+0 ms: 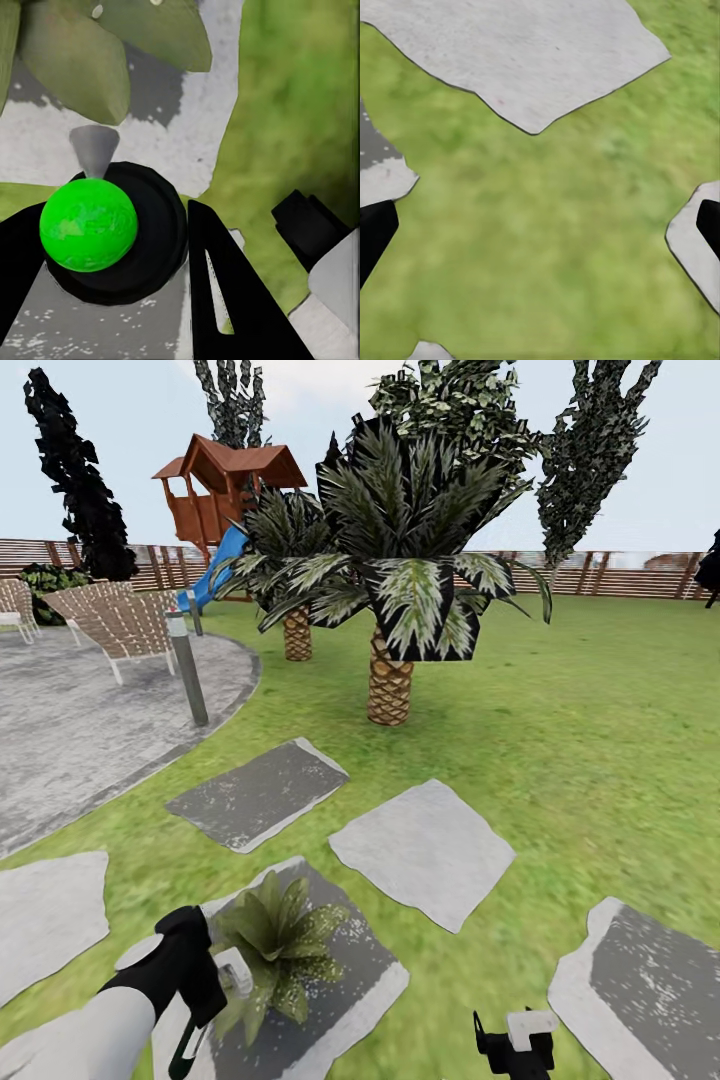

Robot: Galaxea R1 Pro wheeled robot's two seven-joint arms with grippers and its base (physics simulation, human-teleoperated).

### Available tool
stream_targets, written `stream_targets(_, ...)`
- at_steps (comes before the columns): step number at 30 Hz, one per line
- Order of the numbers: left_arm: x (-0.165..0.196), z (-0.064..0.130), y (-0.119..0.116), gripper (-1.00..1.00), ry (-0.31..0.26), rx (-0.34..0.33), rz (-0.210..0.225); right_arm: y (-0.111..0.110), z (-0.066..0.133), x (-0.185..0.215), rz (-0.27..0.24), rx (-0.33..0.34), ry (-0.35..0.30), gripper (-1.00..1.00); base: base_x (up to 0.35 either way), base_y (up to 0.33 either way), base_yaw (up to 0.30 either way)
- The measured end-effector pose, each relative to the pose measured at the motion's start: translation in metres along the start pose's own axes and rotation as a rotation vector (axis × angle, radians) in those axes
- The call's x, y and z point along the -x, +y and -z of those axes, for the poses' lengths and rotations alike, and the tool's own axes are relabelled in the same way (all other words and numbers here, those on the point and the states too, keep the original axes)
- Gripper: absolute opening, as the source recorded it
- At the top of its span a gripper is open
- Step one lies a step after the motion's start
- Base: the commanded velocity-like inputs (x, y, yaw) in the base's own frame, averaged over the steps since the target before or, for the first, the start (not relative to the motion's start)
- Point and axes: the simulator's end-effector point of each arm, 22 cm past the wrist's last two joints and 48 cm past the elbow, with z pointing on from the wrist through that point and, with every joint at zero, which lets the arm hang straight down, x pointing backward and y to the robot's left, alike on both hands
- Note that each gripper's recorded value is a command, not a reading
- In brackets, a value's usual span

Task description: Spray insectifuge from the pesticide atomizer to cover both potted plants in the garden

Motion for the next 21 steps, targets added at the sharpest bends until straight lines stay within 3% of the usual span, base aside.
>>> stream_targets(7,0.0023,0.0,-0.0018,-1.0,-0.007,-0.004,0.001,0.0001,0.0002,-0.0003,0.0,0.0,0.0,1.0,0.066,0.219,0.0)
stream_targets(16,0.0085,-0.0009,-0.0074,-1.0,-0.012,-0.01,-0.01,0.0001,0.0002,-0.0002,0.0,0.001,0.0,1.0,0.031,0.011,-0.001)
stream_targets(21,0.0088,-0.0006,-0.0071,-1.0,-0.012,-0.008,-0.01,0.0,0.0003,0.0002,0.0,0.001,-0.001,1.0,0.09,0.0,-0.186)
